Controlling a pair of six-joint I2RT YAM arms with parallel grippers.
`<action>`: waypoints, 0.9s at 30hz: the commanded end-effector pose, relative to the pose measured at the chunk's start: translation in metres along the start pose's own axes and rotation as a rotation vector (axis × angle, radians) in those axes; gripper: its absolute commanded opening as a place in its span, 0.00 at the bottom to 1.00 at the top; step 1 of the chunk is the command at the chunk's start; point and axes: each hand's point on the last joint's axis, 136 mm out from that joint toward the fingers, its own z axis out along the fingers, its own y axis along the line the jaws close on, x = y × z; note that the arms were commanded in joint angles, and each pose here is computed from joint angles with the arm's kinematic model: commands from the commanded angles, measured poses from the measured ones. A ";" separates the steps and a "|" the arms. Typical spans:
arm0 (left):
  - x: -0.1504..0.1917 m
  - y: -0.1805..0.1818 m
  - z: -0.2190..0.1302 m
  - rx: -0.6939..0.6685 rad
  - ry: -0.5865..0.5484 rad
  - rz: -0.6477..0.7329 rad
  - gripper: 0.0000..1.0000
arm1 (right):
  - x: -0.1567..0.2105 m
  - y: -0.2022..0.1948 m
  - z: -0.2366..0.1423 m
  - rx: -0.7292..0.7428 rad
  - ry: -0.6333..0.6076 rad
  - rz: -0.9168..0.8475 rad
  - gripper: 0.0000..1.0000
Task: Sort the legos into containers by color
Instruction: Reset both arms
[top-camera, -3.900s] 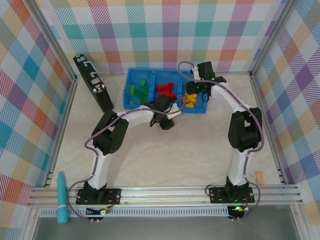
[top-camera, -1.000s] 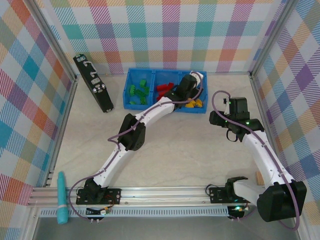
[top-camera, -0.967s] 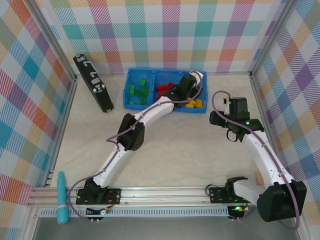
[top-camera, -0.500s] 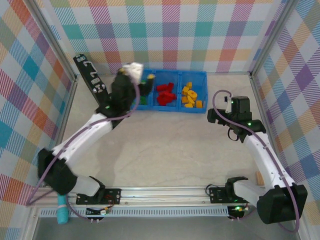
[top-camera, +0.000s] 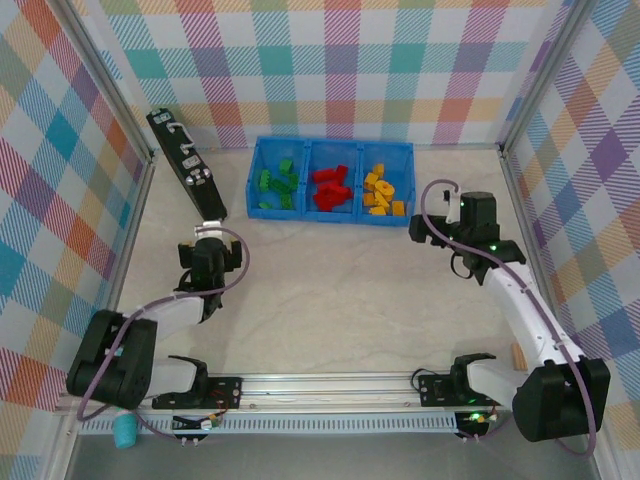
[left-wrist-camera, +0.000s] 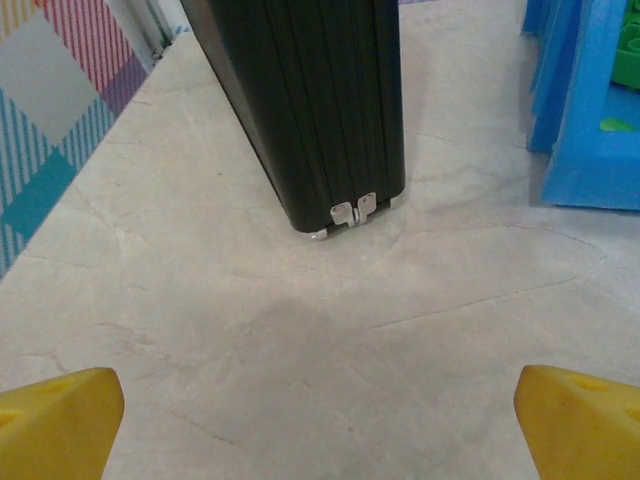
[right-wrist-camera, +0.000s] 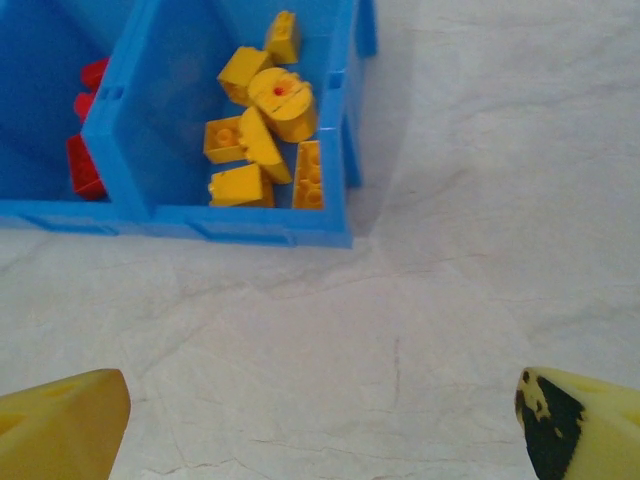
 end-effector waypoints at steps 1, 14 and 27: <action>-0.022 0.000 0.006 0.004 -0.152 -0.110 1.00 | -0.014 0.018 -0.010 -0.110 -0.114 -0.075 0.99; 0.002 -0.018 0.044 0.197 -0.040 -0.153 1.00 | 0.008 -0.005 -0.014 0.000 -0.218 -0.153 0.99; 0.002 -0.019 0.043 0.199 -0.042 -0.148 1.00 | 0.016 -0.032 0.073 0.069 -0.326 -0.229 0.99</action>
